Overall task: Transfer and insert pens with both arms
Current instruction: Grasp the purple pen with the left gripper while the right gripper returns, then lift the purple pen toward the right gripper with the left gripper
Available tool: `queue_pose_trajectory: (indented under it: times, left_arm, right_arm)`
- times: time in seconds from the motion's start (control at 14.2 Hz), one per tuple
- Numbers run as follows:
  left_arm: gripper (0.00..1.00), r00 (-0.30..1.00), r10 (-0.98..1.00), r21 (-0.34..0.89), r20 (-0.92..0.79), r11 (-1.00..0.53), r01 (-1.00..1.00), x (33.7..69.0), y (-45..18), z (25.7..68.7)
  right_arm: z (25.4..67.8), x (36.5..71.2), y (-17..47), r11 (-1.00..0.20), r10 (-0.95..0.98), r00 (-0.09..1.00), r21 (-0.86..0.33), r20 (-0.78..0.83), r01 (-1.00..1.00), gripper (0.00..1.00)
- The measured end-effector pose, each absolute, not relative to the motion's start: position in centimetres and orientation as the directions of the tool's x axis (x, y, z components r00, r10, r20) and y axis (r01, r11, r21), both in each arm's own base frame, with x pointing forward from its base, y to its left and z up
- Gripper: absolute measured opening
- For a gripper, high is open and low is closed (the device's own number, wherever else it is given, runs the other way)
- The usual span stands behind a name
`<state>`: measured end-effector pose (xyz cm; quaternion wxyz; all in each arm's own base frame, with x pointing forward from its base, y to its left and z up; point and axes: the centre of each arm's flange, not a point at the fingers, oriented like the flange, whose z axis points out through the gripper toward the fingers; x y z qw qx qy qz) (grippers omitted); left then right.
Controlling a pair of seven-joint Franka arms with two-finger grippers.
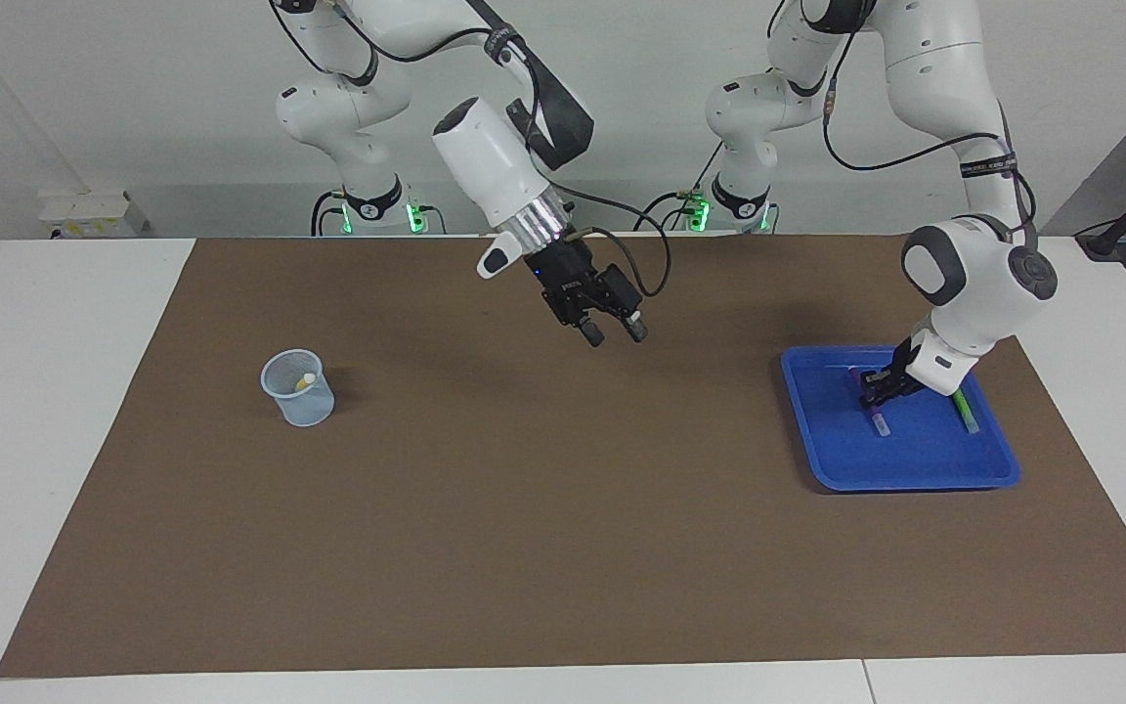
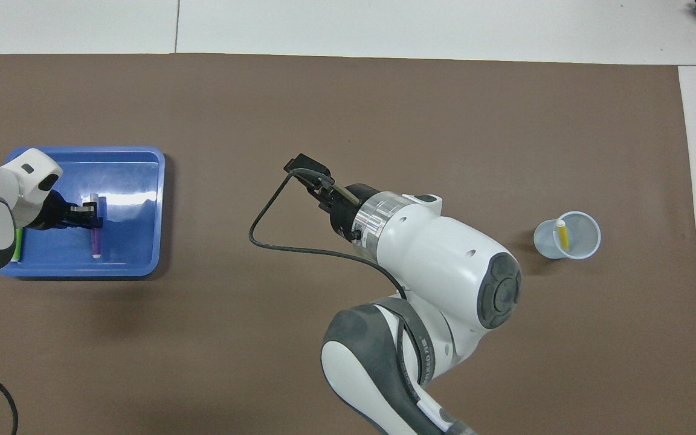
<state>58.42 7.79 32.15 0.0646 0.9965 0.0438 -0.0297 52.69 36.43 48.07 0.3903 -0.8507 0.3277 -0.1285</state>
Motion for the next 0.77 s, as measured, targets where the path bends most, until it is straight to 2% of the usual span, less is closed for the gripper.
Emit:
queue_pose_trajectory:
  times: [0.49,0.77]
  left_arm:
    - [0.16,0.947,0.306,0.123,-0.100,-0.940,0.317,60.4,5.5,38.3]
    - [0.16,0.840,0.523,0.210,-0.143,-0.814,0.542,60.1,2.5,43.4]
  right_arm:
    - [48.4,52.8,36.5,-0.476,-0.659,0.751,-0.753,-0.037,-0.454,1.00]
    - [48.6,52.8,36.5,-0.474,-0.659,0.751,-0.755,-0.037,-0.453,1.00]
